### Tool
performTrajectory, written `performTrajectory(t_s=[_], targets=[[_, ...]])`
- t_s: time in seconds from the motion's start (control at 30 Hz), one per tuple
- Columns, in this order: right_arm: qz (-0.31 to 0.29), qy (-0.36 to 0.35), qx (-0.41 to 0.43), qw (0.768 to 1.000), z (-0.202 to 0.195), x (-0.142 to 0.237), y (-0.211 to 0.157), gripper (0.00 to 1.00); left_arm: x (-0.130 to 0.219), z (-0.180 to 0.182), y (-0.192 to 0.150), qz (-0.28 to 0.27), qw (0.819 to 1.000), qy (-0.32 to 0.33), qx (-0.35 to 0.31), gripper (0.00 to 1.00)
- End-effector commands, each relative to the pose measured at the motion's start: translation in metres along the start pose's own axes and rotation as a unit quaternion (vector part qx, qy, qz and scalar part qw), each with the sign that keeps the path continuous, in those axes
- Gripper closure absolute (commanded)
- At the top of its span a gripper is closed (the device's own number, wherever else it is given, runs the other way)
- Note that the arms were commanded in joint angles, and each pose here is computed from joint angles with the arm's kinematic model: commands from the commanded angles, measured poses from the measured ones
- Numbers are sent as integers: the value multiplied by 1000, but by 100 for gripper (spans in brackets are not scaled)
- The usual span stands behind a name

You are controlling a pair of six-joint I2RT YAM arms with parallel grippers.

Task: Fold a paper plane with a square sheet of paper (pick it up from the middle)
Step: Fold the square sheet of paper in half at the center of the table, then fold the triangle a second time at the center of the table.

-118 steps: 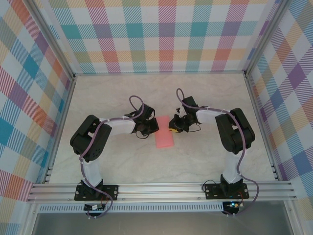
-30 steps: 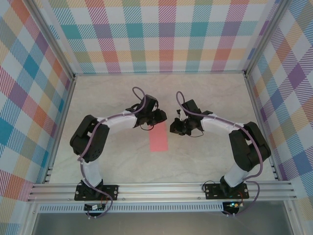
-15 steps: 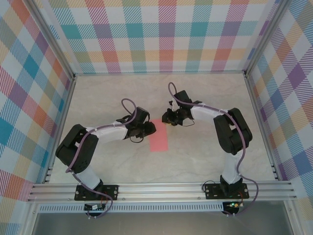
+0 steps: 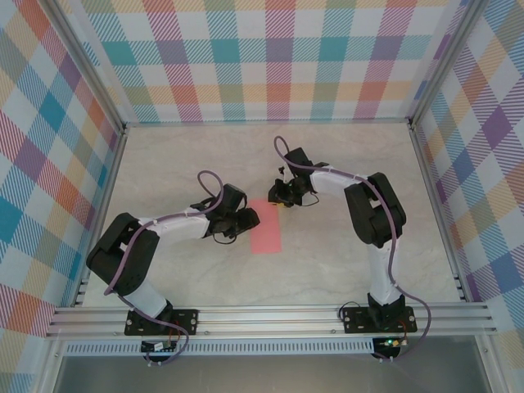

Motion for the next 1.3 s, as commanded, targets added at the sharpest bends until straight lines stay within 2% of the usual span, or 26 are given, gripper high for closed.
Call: performTrajectory(t_s=[0.0,0.47,0.53,0.73,1.27], targets=[[2,-31,-4,1000,-10,-5,1,77,7,5,-8,16,1000,-6,19,44],[12,-62,-45,997,-29,-18,-3,77,7,-7,-36,78,993,-82,40,41],[12,-63,-45,997,-29,-18,-3,77,6,-8,-38,82,992,-90,42,44],[13,-62,-46,997,-29,-19,-2,78,4,-10,-42,88,990,-98,44,60],[13,-36,-35,999,-13,-11,-1,78,-7,-5,-45,84,990,-98,51,79]])
Point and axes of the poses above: each hand's point on the last joint's axis, 136 mm out from that joint toward the fingers, its own x axis back along the fingers, its own z axis along the line the jaws close on, y = z × x, the point moved 4 cm from there along x, back along the fingers, and after that the axes turned 14 degrees about -x, right-handed, at the moved point
